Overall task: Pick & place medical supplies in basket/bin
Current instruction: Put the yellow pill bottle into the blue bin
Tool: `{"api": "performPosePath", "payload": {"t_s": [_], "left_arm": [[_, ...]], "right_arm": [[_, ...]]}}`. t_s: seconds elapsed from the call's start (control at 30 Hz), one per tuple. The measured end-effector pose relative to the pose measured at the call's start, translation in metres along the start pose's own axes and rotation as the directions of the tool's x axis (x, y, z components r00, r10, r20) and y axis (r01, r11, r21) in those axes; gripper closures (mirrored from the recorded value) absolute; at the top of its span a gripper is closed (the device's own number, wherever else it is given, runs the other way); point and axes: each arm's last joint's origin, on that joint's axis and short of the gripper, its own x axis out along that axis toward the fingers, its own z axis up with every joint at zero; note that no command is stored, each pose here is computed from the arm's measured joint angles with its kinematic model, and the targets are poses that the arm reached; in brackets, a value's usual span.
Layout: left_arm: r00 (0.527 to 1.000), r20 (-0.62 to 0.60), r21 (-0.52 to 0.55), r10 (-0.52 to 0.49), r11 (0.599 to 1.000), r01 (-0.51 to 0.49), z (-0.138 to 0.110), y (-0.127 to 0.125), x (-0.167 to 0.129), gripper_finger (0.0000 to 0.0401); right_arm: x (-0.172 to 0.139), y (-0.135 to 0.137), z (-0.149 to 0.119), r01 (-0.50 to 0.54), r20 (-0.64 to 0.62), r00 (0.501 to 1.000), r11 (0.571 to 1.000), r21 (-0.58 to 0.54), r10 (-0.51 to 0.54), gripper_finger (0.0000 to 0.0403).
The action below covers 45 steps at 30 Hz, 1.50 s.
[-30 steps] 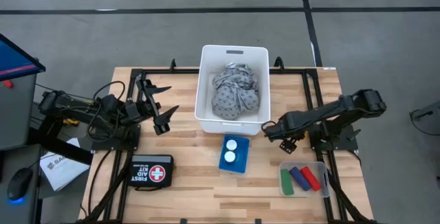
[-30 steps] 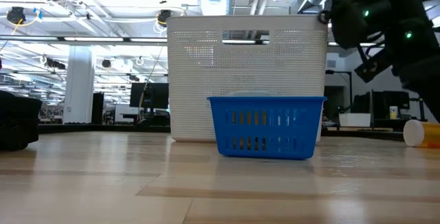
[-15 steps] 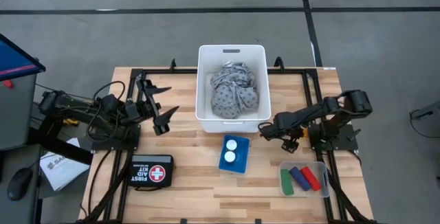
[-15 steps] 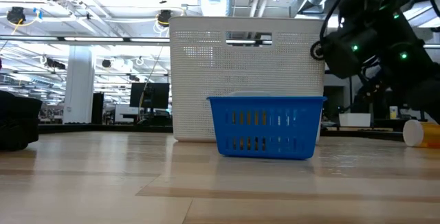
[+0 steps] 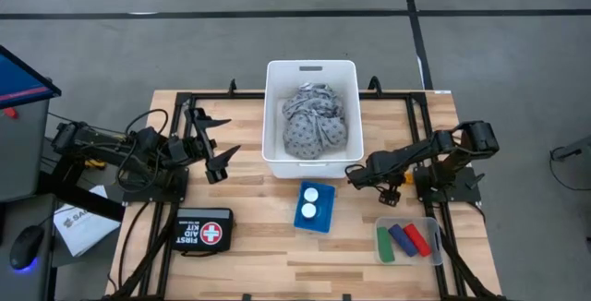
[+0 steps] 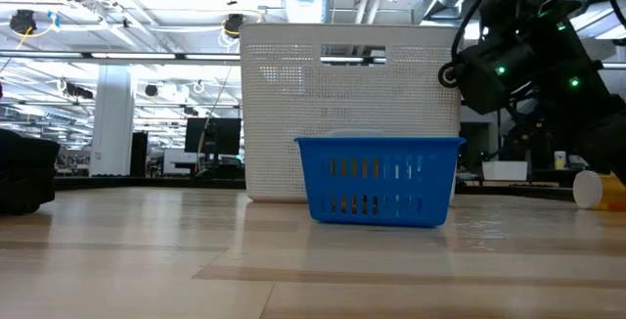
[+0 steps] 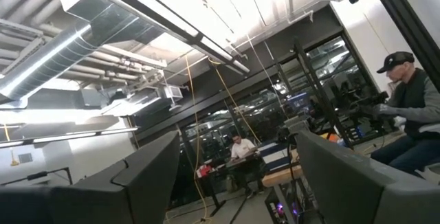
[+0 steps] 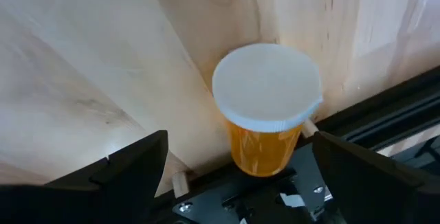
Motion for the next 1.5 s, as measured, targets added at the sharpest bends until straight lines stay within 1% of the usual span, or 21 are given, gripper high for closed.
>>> {"api": "performPosePath", "payload": {"t_s": [0.13,0.27,0.5,0.63,0.8,1.0,1.17,1.27,1.5], "left_arm": [[1.0,0.0,0.0,0.0,1.0,0.0,0.0,0.0,0.0,0.0116],[1.0,0.0,0.0,0.0,1.0,0.0,0.0,0.0,0.0,0.0116],[1.0,0.002,-0.001,-0.002,1.0,0.002,0.0,0.0,0.0,0.0116],[1.0,0.002,0.0,-0.002,1.0,0.002,0.0,0.0,0.0,0.0116],[1.0,0.002,-0.004,-0.002,1.0,0.002,0.0,0.0,0.0,0.0116],[1.0,0.001,-0.004,-0.002,1.0,0.002,0.0,0.0,0.0,0.0116],[1.0,0.001,-0.004,-0.001,1.0,0.001,0.0,0.0,0.0,0.0116],[1.0,0.0,-0.004,-0.001,1.0,0.001,0.0,0.0,0.0,0.0116],[1.0,0.0,-0.004,0.0,1.0,0.0,0.0,0.0,0.0,0.0116]], "right_arm": [[0.0,0.0,0.001,-0.003,0.007,1.0,0.999,-0.038,0.003,0.0045],[0.0,0.003,0.003,-0.043,0.02,0.999,0.995,-0.087,0.045,0.0045],[-0.001,0.008,0.001,-0.112,-0.004,0.994,0.988,-0.102,0.112,0.0045],[-0.001,0.011,-0.001,-0.102,0.001,0.995,0.985,-0.138,0.103,0.0045],[-0.001,0.014,-0.001,-0.056,0.046,0.997,0.982,-0.178,0.065,0.0046],[0.005,0.013,-0.001,-0.05,0.044,0.997,0.977,-0.206,0.06,0.0073],[0.006,0.012,-0.001,-0.049,0.036,0.998,0.977,-0.206,0.058,0.0098],[0.006,0.012,-0.001,-0.051,0.043,0.997,0.977,-0.207,0.062,0.0104],[0.006,0.015,0.004,-0.041,0.107,0.992,0.973,-0.228,0.067,0.0106]]}}
